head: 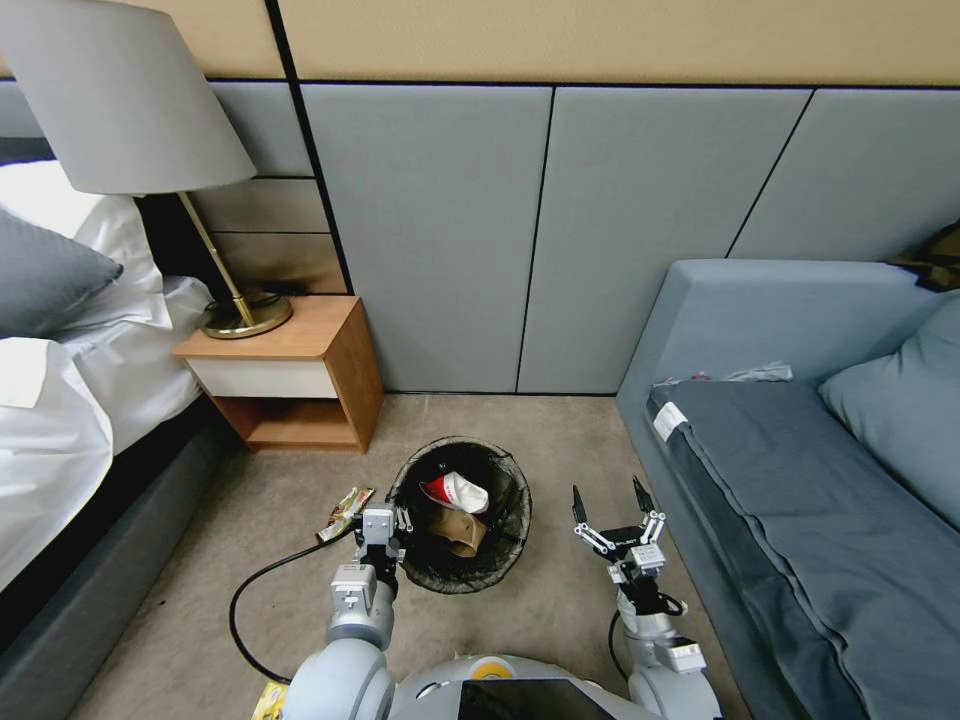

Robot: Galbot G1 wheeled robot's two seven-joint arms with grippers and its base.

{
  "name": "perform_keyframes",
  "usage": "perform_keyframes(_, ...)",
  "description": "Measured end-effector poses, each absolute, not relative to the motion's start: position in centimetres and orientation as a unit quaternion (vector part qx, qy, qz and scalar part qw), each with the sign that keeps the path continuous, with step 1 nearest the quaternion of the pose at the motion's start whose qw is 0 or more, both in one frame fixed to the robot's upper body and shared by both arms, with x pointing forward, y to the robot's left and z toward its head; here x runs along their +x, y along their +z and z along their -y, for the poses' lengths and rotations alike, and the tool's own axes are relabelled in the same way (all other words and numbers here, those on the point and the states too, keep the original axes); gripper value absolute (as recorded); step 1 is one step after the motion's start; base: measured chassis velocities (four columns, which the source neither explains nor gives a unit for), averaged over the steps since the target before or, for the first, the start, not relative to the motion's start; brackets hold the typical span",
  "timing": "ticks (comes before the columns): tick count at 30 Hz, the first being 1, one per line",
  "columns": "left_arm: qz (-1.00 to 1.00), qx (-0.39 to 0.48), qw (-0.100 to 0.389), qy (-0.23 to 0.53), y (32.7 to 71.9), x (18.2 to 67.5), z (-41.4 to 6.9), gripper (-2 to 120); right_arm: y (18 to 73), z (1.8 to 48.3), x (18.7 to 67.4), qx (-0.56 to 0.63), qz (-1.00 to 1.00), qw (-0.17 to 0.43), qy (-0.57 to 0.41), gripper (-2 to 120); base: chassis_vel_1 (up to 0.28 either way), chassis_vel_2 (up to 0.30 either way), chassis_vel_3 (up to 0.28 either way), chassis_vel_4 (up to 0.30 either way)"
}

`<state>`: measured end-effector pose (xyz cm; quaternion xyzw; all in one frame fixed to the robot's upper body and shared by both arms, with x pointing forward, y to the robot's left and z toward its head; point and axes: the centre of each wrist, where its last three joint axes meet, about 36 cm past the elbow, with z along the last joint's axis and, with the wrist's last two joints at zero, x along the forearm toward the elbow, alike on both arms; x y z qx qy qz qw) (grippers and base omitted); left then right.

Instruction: Pick up the trash bin, then pick up the garbage from the floor and place it into the trash bin.

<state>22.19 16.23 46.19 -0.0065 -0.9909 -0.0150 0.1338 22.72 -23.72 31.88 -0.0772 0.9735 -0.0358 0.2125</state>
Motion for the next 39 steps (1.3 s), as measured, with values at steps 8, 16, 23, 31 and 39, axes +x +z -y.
perform_keyframes(8, 0.990, -0.009, 0.137, -0.010, 46.2, 22.0, -16.1, 0, 31.8, 23.8, 22.8, -0.080, -0.973, 0.212, -0.037, 100, 0.000, 0.000, 0.000, 0.000)
perform_keyframes(16, 0.990, -0.009, 0.137, -0.010, 46.3, 22.0, -16.1, 0, 32.0, 23.8, 23.5, -0.076, -0.972, 0.220, -0.036, 100, 0.000, 0.000, 0.000, 0.000)
perform_keyframes(23, 0.991, -0.009, 0.136, -0.010, 46.5, 22.0, -16.1, 0, 32.2, 24.0, 24.2, -0.072, -0.970, 0.228, -0.047, 100, 0.041, 0.044, 0.041, 0.042)
perform_keyframes(31, 0.991, -0.011, 0.137, -0.010, 46.5, 21.9, -16.1, 0, 32.2, 23.9, 24.3, -0.078, -0.969, 0.227, -0.055, 100, 0.089, 0.086, 0.084, 0.088)
perform_keyframes(39, 0.991, -0.012, 0.136, -0.012, 46.5, 21.9, -16.1, 0, 32.5, 23.9, 24.4, -0.081, -0.969, 0.227, -0.059, 100, 0.112, 0.107, 0.113, 0.121)
